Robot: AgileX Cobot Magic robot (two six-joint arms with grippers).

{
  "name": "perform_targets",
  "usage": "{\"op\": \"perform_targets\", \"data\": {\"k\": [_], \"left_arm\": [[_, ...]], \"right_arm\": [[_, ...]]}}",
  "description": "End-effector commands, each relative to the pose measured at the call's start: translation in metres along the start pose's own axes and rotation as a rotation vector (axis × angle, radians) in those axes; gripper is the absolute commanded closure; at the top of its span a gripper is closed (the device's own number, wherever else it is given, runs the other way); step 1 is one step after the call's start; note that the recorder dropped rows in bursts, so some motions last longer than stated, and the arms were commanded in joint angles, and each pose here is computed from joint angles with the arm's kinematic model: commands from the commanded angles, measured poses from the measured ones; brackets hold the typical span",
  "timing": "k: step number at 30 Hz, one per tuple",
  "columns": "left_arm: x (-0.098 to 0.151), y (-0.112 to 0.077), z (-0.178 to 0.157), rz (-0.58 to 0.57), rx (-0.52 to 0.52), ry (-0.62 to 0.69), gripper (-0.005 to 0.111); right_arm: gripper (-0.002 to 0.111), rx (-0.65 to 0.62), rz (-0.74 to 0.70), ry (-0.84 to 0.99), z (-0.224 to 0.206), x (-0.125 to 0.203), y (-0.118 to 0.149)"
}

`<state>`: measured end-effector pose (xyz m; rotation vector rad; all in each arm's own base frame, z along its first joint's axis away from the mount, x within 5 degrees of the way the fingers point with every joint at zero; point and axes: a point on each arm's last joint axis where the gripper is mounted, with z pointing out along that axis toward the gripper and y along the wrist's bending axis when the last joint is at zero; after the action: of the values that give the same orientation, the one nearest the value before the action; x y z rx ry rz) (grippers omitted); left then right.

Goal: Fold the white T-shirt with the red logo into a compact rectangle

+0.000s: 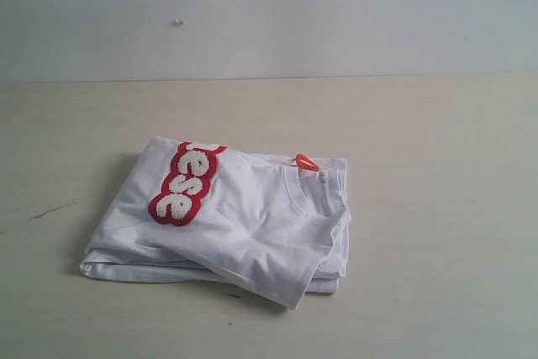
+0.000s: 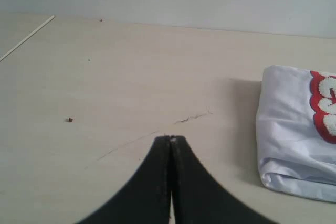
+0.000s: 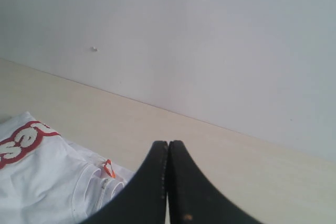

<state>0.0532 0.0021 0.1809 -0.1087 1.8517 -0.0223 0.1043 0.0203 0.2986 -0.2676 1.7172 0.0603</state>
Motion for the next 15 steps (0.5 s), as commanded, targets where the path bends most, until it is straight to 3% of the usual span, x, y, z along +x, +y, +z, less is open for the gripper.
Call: {"op": "perform_targets", "data": {"k": [1, 8, 15], "left_arm": [[0.0, 0.0, 0.0, -0.01, 0.004, -0.016, 0.107], [0.0, 0.0, 0.0, -0.01, 0.004, -0.016, 0.107], [0.0, 0.0, 0.0, -0.01, 0.004, -0.016, 0.107]], "right_arm": [[0.108, 0.0, 0.0, -0.005, -0.001, 0.001, 0.0], [0.108, 0.052, 0.122, 0.079, -0.026, 0.012, -0.002], [0.108, 0.208, 0.14, 0.079, -0.052, 0.02, -0.006]]}}
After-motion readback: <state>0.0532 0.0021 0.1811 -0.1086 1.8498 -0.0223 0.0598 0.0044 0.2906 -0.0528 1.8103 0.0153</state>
